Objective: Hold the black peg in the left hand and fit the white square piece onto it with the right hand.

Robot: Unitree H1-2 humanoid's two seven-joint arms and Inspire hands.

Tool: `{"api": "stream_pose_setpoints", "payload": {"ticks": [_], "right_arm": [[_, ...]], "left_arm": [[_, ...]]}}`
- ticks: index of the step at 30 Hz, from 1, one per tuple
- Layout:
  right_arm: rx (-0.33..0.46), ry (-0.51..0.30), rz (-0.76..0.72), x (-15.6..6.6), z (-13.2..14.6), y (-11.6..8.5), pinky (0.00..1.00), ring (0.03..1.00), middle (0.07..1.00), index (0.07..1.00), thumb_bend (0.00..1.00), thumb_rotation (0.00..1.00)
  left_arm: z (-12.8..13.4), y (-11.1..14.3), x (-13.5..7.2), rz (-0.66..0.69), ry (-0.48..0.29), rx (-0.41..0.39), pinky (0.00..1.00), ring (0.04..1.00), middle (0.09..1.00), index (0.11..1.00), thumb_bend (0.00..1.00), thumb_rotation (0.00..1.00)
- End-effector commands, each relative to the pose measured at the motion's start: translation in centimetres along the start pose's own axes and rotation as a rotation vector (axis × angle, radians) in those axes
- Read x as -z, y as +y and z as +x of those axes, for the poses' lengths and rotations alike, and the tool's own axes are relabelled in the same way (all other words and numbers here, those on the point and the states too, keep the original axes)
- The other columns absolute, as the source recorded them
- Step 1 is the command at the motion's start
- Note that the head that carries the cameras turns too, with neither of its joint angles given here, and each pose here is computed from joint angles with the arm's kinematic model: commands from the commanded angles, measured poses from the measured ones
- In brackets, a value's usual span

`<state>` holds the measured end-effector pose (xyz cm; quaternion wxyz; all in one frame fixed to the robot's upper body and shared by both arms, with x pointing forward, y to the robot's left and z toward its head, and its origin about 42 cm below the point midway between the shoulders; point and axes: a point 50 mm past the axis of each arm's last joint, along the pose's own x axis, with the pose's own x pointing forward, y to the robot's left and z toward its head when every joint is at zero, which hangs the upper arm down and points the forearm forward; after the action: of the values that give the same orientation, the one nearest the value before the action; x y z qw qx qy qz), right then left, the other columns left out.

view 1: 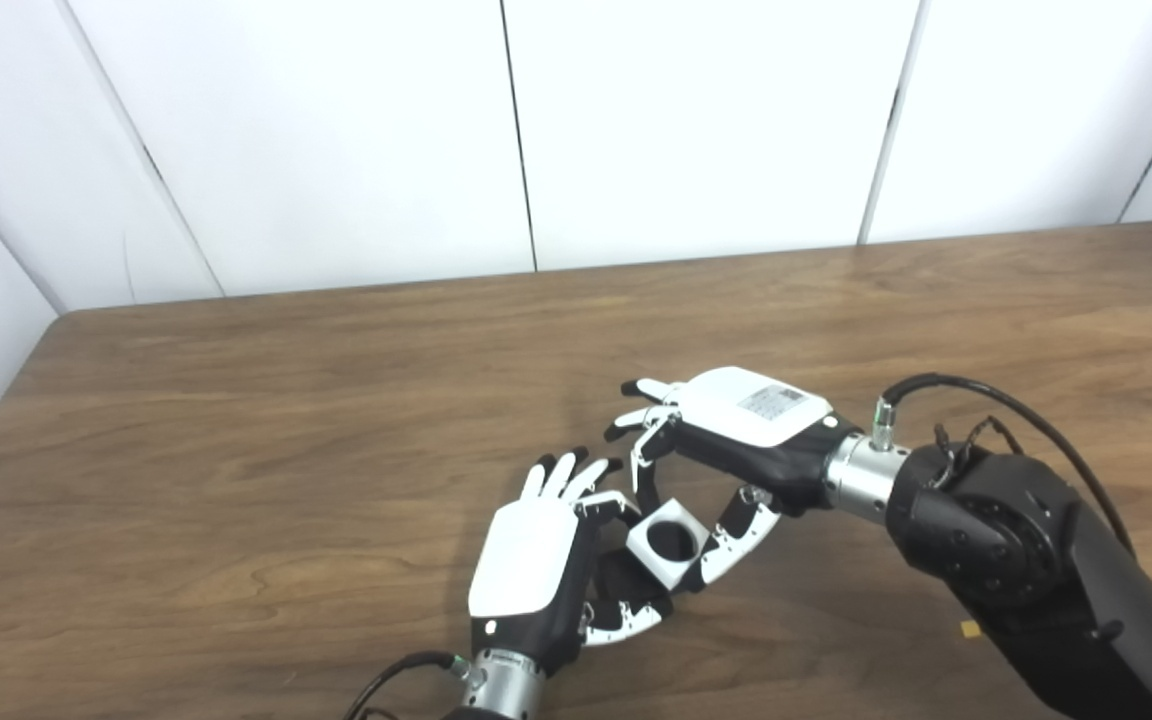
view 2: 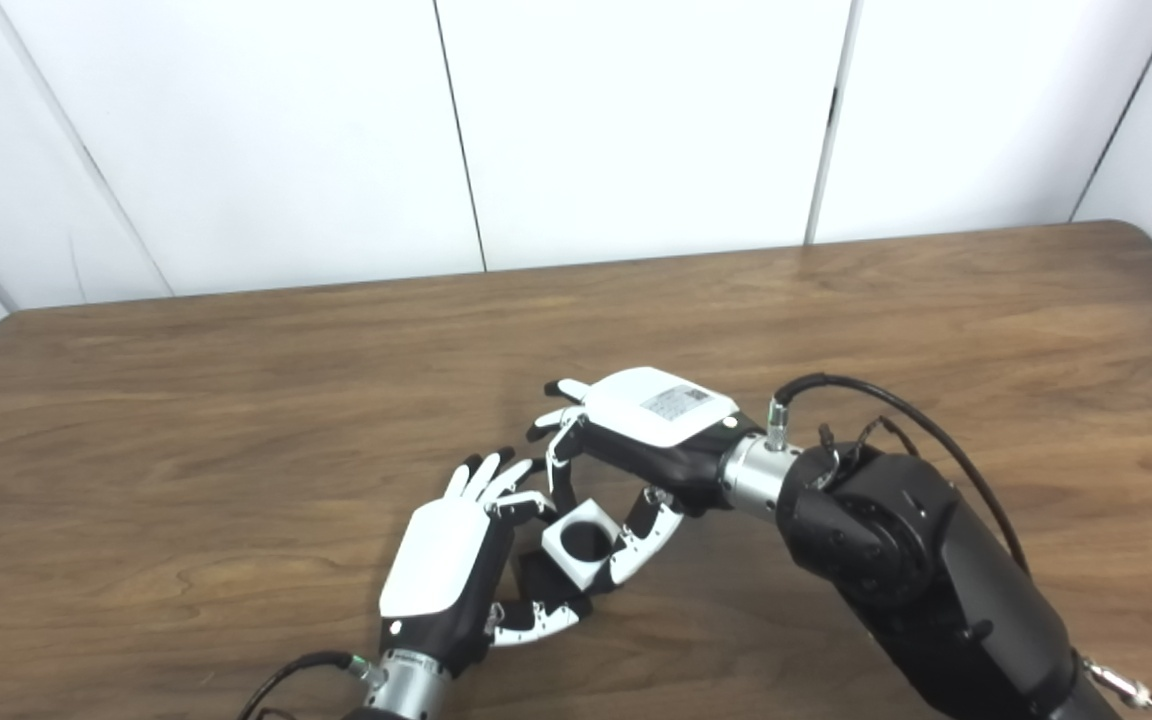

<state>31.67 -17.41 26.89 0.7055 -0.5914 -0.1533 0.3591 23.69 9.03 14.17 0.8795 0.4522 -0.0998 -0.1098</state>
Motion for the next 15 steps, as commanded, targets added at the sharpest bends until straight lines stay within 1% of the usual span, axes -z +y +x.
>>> {"api": "stream_pose_setpoints", "payload": {"ticks": [1, 15], "right_arm": [[0.033, -0.009, -0.041, 0.12, 0.24, -1.17, 0.96, 1.0, 0.882, 0.492, 0.52, 0.17], [0.036, -0.008, -0.036, 0.43, 0.53, -0.72, 0.97, 1.0, 0.886, 0.492, 0.52, 0.17]], "left_arm": [[0.04, -0.7, 0.42, 0.032, 0.026, 0.029, 1.0, 0.969, 0.893, 0.496, 0.5, 0.08], [0.07, -0.57, 0.3, 0.031, 0.021, 0.031, 1.0, 0.972, 0.894, 0.496, 0.5, 0.08]]}}
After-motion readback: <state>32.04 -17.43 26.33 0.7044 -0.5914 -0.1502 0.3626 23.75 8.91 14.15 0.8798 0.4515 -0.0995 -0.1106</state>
